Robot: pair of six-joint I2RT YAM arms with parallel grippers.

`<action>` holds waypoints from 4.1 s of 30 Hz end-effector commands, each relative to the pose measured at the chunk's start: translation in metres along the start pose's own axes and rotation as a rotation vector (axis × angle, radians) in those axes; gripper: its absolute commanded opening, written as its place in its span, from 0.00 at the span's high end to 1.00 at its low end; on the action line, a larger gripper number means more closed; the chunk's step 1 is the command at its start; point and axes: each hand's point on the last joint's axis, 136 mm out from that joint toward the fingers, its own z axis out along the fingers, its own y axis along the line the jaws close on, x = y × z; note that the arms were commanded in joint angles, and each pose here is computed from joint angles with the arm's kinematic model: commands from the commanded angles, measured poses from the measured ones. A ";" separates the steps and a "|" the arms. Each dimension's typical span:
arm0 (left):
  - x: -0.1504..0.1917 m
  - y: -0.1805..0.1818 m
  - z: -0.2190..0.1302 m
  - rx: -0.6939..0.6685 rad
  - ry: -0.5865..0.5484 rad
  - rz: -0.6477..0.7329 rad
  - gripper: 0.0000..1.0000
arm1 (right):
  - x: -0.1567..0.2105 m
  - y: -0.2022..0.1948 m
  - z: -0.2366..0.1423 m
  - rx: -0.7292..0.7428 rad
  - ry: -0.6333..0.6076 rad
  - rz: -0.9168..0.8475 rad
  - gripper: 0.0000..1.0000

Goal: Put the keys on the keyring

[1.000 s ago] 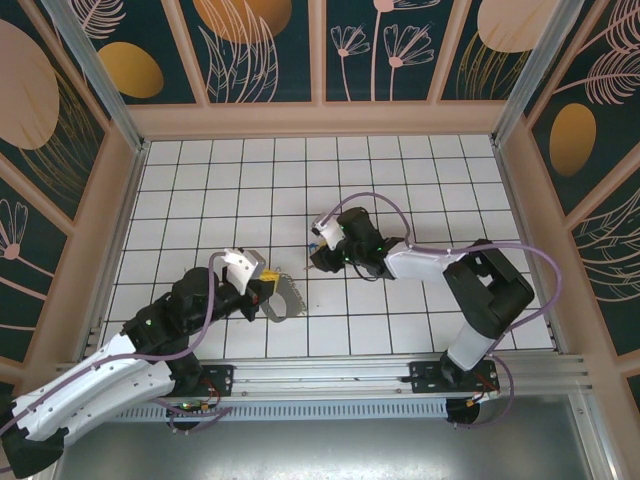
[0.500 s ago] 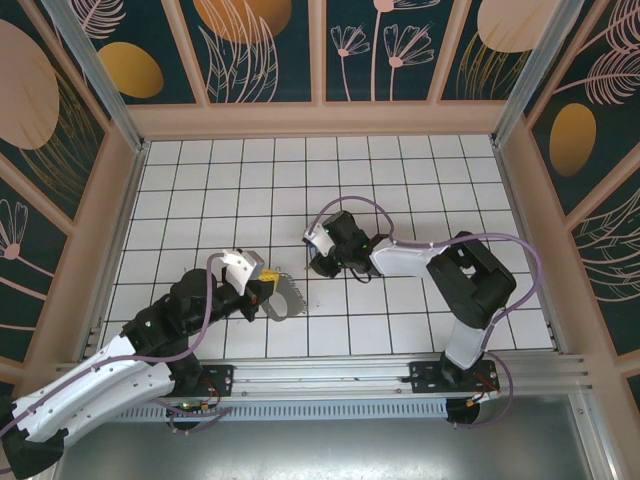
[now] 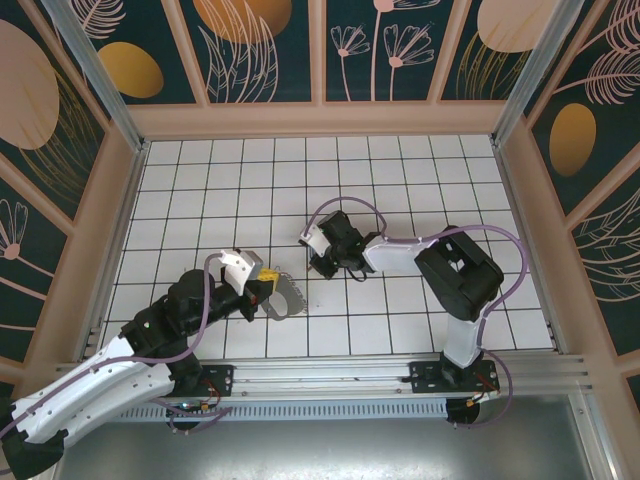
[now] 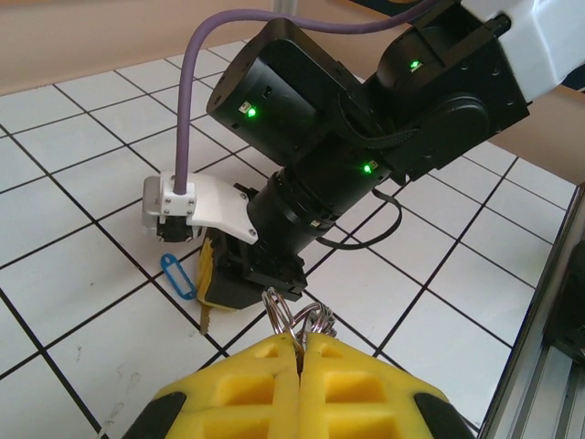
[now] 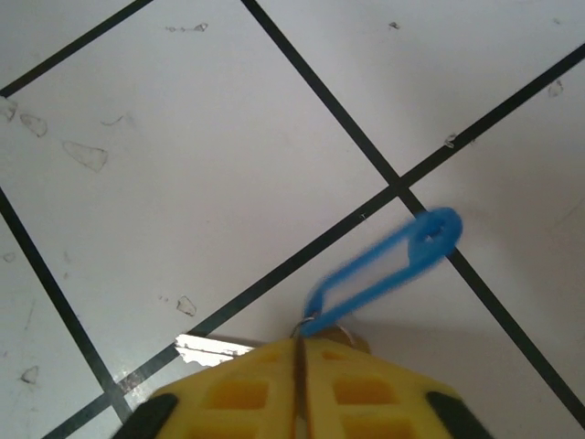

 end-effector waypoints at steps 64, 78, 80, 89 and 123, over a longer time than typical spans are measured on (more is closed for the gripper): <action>-0.012 -0.007 0.006 0.032 -0.022 0.031 1.00 | 0.010 -0.024 -0.021 -0.106 0.030 0.378 0.65; -0.014 -0.008 0.003 0.039 -0.036 0.030 1.00 | 0.013 -0.019 -0.013 -0.139 0.039 0.388 0.70; -0.015 -0.008 0.003 0.039 -0.039 0.030 1.00 | 0.013 -0.018 -0.013 -0.146 0.036 0.390 0.71; -0.014 -0.008 0.003 0.037 -0.038 0.028 1.00 | 0.007 -0.014 -0.010 -0.178 0.016 0.395 0.75; -0.017 -0.007 0.003 0.027 -0.032 0.032 1.00 | -0.012 0.002 -0.060 -0.197 -0.207 0.212 1.00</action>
